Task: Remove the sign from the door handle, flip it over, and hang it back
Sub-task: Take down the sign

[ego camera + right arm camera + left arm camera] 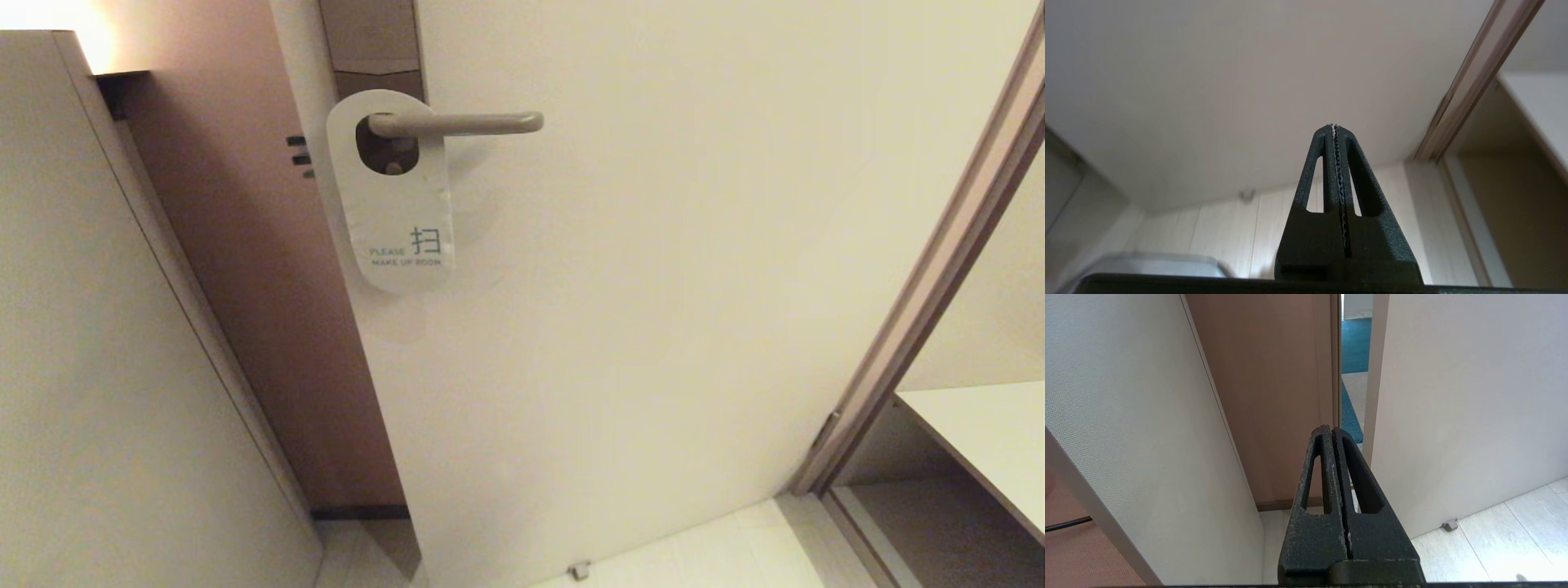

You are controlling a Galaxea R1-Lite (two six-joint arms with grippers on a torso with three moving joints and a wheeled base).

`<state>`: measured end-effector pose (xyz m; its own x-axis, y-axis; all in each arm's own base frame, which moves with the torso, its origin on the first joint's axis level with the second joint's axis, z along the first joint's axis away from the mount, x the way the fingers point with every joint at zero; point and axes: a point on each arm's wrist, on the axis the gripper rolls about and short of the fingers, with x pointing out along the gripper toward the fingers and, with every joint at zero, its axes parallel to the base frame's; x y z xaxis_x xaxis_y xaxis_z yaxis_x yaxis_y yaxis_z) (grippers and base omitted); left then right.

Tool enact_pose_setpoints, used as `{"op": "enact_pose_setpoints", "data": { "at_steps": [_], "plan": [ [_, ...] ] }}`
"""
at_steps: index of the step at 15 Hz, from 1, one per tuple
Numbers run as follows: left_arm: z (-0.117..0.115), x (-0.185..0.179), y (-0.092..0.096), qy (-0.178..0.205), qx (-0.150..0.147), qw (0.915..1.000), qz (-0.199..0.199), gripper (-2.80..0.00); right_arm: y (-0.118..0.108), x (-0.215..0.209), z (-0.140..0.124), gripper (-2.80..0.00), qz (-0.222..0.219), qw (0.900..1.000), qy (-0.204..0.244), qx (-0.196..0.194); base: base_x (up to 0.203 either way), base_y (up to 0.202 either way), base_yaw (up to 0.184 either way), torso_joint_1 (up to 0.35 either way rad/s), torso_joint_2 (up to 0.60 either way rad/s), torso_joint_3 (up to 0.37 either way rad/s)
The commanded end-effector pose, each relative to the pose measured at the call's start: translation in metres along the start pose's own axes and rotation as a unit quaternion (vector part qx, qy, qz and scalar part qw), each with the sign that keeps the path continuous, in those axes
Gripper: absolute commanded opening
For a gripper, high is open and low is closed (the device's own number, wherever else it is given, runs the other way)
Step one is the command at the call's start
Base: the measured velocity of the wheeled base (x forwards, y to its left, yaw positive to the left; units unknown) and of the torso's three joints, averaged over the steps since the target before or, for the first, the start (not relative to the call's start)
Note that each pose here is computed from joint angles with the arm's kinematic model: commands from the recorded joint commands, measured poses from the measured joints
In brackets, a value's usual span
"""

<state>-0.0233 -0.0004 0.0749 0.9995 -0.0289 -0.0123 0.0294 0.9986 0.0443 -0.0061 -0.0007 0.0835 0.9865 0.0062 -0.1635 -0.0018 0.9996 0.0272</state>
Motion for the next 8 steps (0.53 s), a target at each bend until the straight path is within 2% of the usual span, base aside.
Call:
{"op": "enact_pose_setpoints", "data": {
  "at_steps": [1,3,8],
  "plan": [
    [0.0,0.0001,0.0,0.001,0.0,1.0,0.0,-2.8,0.0,-0.0081,-0.0029,-2.8,-0.006,0.999,-0.05,-0.004,0.0,0.0,0.0,0.0,0.0,0.0],
    [0.0,0.0001,0.0,0.001,0.0,1.0,0.0,-2.8,0.0,-0.0146,-0.0088,-2.8,-0.008,0.997,-0.078,-0.022,0.0,0.0,0.0,0.0,0.0,0.0],
    [0.0,0.0001,0.0,0.001,0.0,1.0,0.0,-2.8,0.0004,-0.0156,-0.0105,-2.8,-0.004,0.996,-0.078,-0.033,0.0,0.0,0.0,0.0,0.0,0.0]
  ]
}}
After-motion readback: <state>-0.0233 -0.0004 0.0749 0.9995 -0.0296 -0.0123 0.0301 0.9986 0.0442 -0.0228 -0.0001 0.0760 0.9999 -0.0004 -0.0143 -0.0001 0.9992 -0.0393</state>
